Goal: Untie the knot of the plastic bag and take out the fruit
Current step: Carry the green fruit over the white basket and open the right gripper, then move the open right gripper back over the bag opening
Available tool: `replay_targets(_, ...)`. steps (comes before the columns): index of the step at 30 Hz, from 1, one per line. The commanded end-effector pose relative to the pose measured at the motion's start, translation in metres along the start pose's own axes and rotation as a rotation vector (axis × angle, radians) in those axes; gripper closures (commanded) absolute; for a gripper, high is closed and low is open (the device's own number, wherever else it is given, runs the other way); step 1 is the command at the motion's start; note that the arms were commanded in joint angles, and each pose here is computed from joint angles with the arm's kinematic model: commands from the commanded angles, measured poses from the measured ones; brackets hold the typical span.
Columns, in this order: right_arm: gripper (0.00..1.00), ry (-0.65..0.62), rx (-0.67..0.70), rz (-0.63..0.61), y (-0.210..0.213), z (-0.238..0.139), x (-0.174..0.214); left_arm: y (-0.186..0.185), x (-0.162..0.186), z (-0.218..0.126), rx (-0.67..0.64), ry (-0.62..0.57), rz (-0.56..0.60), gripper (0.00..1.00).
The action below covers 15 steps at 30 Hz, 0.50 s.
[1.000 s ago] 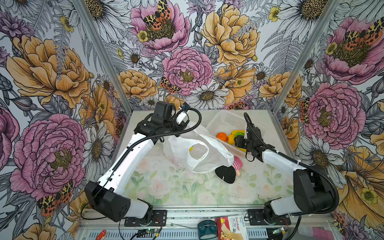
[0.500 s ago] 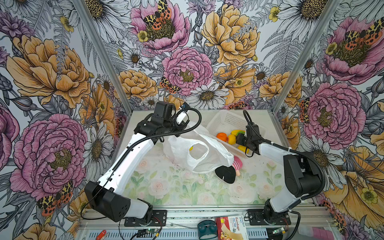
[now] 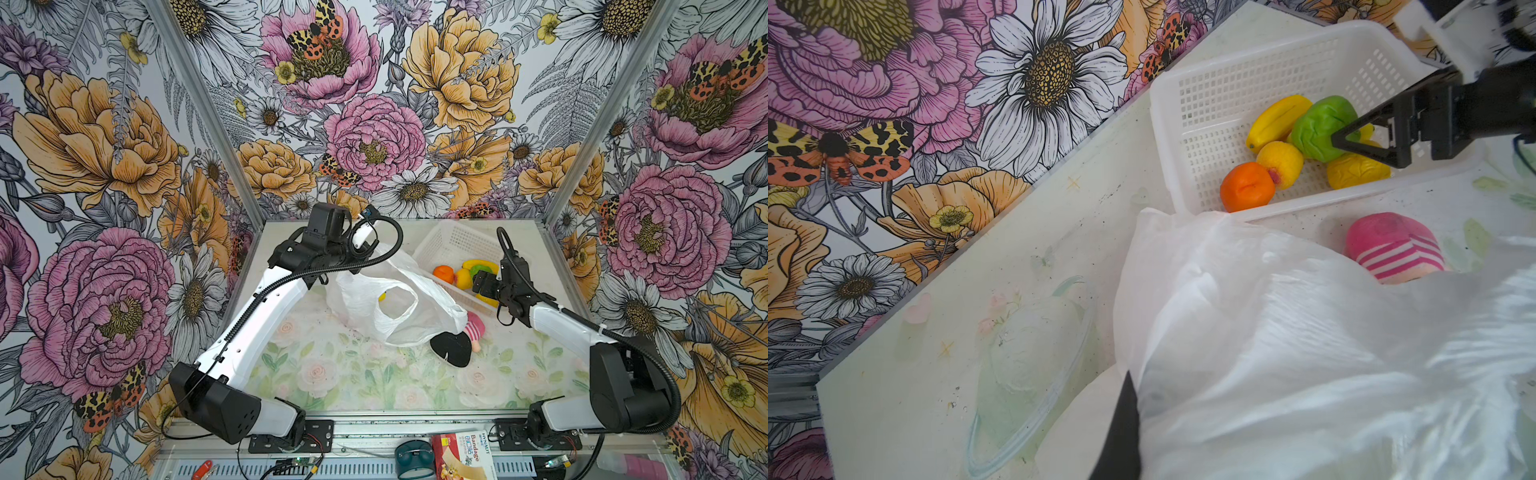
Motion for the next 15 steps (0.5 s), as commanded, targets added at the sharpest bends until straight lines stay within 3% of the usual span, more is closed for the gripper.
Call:
replay_targets(1, 0.14, -0.133, -0.087, 0.013, 0.017, -0.041, -0.017, 0.003, -0.005, 0.002, -0.021, -0.009, 0.006, 1.00)
replay_targets(4, 0.26, -0.228, -0.256, -0.034, 0.046, -0.085, -0.017, 0.003, -0.005, 0.001, -0.020, -0.011, 0.007, 1.00)
replay_targets(9, 0.57, -0.303, -0.584, -0.171, 0.097, -0.148, -0.002, 0.003, -0.005, 0.002, -0.021, -0.009, 0.008, 1.00)
replay_targets(15, 0.73, -0.201, -0.891, -0.466, 0.157, -0.174, 0.050, 0.003, -0.004, 0.003, -0.025, -0.003, 0.010, 1.00)
Point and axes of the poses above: each gripper's point midway between its finger pads, its own z axis out along the fingers, its own y axis along the line the jaws close on, x = y × z, the point moved 3 cm from there along -z, back along the fingers, and after that the axes turned 11 degrees about z, right-handed, at the moved point
